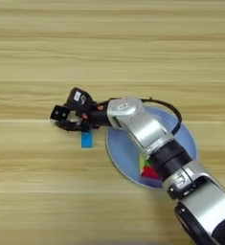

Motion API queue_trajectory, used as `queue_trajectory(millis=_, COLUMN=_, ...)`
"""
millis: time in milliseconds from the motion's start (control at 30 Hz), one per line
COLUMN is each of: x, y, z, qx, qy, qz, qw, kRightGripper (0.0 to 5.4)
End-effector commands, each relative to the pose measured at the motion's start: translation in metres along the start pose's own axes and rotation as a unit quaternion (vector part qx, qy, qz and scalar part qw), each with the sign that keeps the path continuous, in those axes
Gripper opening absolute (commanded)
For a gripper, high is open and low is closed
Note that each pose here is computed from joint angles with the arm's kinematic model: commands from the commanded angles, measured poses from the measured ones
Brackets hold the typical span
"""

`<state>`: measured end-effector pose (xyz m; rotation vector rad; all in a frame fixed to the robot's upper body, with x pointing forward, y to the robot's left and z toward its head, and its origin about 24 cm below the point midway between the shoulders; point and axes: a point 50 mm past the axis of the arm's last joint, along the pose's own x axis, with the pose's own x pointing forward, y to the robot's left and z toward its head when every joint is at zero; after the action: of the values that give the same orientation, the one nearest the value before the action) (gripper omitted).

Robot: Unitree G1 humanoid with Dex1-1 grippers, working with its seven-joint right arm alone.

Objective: Move the objects on the table

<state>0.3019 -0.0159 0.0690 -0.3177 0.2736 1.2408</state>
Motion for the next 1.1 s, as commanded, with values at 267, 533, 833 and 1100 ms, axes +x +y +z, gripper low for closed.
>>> queue_trajectory(millis=267, x=-0.045, y=-0.026, z=0.057, qx=-0.081, qy=-0.083, qz=-0.042, qw=0.9924, kRightGripper=2.48)
queue_trajectory(millis=533, x=-0.078, y=-0.031, z=0.049, qx=-0.086, qy=-0.084, qz=-0.059, qw=0.9910, kRightGripper=2.48)
queue_trajectory(millis=833, x=-0.106, y=-0.037, z=0.042, qx=-0.083, qy=-0.084, qz=-0.088, qw=0.9890, kRightGripper=2.48)
queue_trajectory(millis=1100, x=-0.135, y=-0.050, z=0.034, qx=-0.071, qy=-0.076, qz=-0.132, qw=0.9857, kRightGripper=2.48)
